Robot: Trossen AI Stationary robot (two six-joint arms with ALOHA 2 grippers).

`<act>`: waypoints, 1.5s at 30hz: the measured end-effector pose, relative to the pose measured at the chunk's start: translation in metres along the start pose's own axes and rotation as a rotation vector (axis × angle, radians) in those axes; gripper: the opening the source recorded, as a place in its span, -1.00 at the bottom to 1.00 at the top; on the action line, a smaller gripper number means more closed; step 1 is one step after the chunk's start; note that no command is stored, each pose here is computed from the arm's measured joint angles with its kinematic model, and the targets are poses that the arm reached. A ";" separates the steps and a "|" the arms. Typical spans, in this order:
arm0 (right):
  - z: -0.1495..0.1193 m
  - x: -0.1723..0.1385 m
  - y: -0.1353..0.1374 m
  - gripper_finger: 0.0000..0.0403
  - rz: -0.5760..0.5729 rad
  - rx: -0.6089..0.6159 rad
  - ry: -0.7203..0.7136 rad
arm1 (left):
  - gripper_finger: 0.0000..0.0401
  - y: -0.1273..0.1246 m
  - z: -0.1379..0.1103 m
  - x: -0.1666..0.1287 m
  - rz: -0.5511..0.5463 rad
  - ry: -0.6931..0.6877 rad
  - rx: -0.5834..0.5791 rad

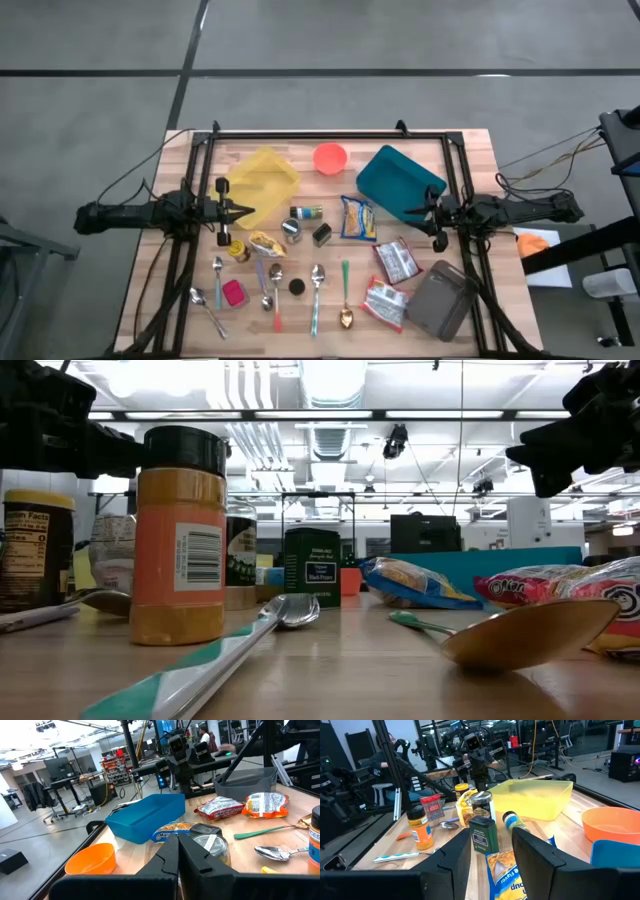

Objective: Pick & Place Food Item

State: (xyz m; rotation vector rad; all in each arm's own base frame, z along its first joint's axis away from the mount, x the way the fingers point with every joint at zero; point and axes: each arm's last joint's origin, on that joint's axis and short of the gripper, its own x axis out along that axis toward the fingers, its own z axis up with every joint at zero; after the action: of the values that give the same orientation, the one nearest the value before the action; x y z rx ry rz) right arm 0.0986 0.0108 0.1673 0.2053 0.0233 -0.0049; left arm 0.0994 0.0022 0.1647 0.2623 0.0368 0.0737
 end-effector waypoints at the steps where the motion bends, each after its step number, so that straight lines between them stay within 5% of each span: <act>1: 0.000 0.000 0.000 -0.30 0.000 0.000 0.000 | -1.00 0.000 0.000 0.000 0.000 0.000 0.000; 32: 0.003 0.000 0.001 -0.30 0.006 0.062 -0.035 | -1.00 0.000 0.000 0.000 0.000 0.000 0.000; 45: 0.028 -0.004 0.005 -0.30 0.075 0.170 -0.259 | -1.00 0.000 0.000 0.000 0.000 0.000 0.000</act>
State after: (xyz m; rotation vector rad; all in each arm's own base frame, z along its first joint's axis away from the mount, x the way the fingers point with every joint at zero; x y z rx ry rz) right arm 0.0952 0.0103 0.1957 0.3746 -0.2433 0.0419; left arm 0.0994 0.0022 0.1647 0.2621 0.0369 0.0736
